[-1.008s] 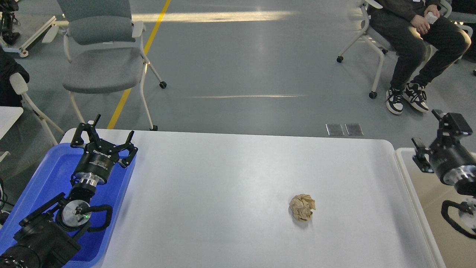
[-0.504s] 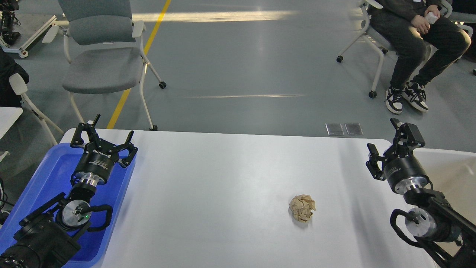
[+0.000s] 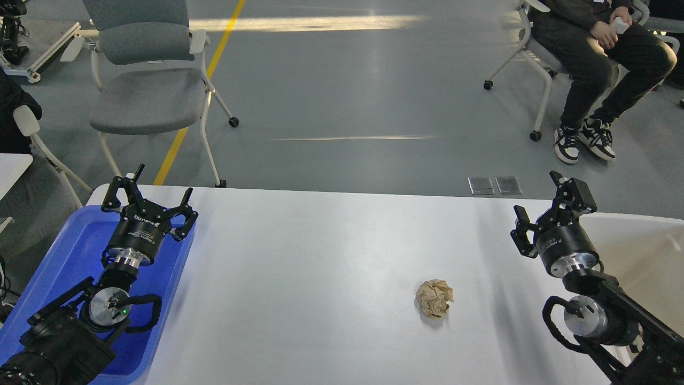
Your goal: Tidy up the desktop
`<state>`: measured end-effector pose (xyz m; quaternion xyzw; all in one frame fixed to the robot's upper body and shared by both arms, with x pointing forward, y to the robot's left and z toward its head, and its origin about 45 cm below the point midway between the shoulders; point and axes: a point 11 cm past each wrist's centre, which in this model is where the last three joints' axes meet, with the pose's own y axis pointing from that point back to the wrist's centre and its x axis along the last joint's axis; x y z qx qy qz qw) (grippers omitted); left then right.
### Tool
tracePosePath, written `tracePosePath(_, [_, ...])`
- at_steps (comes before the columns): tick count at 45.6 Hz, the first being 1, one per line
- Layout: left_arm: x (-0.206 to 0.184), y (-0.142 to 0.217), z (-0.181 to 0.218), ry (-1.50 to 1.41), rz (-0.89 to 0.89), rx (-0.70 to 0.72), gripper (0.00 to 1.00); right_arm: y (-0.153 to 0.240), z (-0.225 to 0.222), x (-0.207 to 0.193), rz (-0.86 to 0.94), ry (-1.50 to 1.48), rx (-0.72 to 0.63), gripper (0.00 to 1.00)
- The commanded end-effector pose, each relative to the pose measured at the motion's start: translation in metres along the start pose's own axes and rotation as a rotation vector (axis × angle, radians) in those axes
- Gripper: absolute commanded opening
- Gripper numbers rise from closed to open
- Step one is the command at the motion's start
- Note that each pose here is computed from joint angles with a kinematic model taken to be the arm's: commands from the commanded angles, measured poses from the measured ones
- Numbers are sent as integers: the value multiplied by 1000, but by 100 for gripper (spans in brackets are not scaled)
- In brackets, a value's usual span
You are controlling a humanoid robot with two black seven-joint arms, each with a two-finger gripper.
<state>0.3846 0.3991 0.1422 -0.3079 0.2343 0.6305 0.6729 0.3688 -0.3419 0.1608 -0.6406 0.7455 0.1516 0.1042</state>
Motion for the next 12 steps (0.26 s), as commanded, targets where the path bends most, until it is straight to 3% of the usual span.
tracePosePath(1, [0,0,0,0,0,0,100,-4,0,5,51,-42,33,100])
tracePosePath(12, [0,0,0,0,0,0,100,-6,-7,23,75,-5,51,100])
